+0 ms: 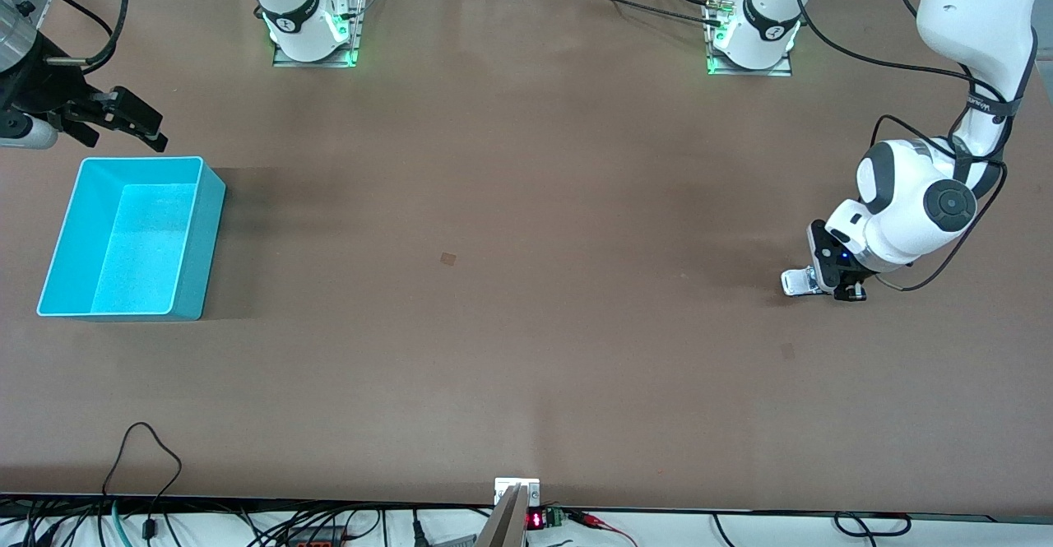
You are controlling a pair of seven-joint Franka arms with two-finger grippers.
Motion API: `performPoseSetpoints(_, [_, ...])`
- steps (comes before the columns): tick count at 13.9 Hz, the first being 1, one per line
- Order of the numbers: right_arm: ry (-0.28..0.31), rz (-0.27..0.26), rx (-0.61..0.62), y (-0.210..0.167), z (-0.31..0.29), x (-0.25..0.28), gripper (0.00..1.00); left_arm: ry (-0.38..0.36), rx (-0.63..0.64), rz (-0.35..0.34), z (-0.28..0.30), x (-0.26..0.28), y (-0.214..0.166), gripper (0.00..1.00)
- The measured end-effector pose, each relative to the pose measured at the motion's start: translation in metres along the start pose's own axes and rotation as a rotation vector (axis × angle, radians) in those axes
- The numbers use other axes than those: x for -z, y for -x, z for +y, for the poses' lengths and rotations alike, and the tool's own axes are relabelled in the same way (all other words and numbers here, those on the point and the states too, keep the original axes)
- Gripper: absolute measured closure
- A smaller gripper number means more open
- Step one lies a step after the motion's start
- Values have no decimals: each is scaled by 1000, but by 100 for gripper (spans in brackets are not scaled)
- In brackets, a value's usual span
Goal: Wind and store white jeep toy
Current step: 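Lower the left gripper and close it on the white jeep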
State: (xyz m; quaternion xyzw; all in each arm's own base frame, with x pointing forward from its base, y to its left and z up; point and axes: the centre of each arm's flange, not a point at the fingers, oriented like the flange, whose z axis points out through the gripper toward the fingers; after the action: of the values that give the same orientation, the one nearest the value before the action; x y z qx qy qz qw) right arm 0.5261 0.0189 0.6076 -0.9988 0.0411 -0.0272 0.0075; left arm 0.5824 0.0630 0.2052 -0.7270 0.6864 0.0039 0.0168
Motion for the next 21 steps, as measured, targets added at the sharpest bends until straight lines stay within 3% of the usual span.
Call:
performPoseSetpoints(10, [0, 0, 0, 0, 0, 0, 0, 0, -51, 0, 0, 0, 8, 52])
performPoseSetpoints(15, [0, 0, 0, 0, 0, 0, 0, 0, -68, -3, -3, -2, 51, 52])
performPoseSetpoints(21, [0, 0, 0, 0, 0, 0, 0, -13, -116, -11, -7, -5, 129, 52])
